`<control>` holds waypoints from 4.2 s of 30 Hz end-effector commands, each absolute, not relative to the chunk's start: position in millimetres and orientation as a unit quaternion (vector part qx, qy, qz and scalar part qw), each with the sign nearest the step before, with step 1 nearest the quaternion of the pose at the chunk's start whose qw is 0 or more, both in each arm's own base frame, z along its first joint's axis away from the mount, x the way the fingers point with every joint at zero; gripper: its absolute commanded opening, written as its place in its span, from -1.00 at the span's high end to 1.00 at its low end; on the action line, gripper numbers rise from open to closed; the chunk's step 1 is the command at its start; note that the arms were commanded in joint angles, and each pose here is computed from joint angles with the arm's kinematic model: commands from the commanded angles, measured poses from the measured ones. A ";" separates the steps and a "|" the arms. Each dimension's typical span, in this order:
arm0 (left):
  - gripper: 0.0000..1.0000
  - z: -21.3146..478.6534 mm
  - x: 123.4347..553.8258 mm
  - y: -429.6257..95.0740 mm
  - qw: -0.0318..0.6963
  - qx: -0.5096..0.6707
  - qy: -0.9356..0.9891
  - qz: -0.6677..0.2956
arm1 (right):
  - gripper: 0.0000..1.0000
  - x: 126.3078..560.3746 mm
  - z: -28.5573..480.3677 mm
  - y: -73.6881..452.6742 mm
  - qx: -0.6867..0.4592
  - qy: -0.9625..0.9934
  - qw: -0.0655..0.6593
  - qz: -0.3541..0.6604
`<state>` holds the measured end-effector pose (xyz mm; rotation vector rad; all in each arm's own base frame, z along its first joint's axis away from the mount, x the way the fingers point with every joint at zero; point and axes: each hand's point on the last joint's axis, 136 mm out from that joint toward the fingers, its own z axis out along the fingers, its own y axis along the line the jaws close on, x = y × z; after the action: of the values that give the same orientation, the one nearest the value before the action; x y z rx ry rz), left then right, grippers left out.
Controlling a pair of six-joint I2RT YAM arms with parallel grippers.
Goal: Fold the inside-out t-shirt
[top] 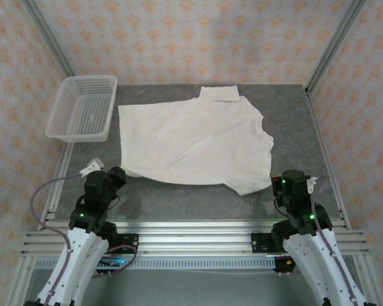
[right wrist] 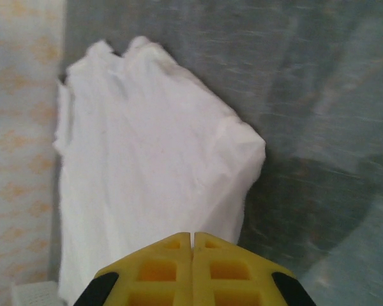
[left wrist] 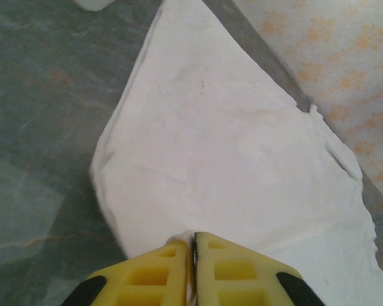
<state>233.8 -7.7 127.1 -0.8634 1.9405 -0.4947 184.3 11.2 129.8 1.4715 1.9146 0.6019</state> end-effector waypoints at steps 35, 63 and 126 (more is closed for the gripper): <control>1.00 42.8 545.9 -31.3 0.296 -0.310 0.903 -0.030 | 1.00 390.6 25.7 18.8 0.375 0.906 0.191 0.036; 0.36 244.0 460.8 -87.3 0.428 -0.234 0.827 -0.279 | 0.26 245.6 79.6 -22.3 0.454 0.855 0.248 0.033; 0.59 31.1 267.1 7.0 0.209 -0.362 0.908 0.000 | 1.00 206.8 81.9 17.4 0.435 0.853 0.238 0.163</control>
<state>265.1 -0.2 26.4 -0.9923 2.5750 -0.0201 206.9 17.7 77.3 1.1946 2.3412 0.4495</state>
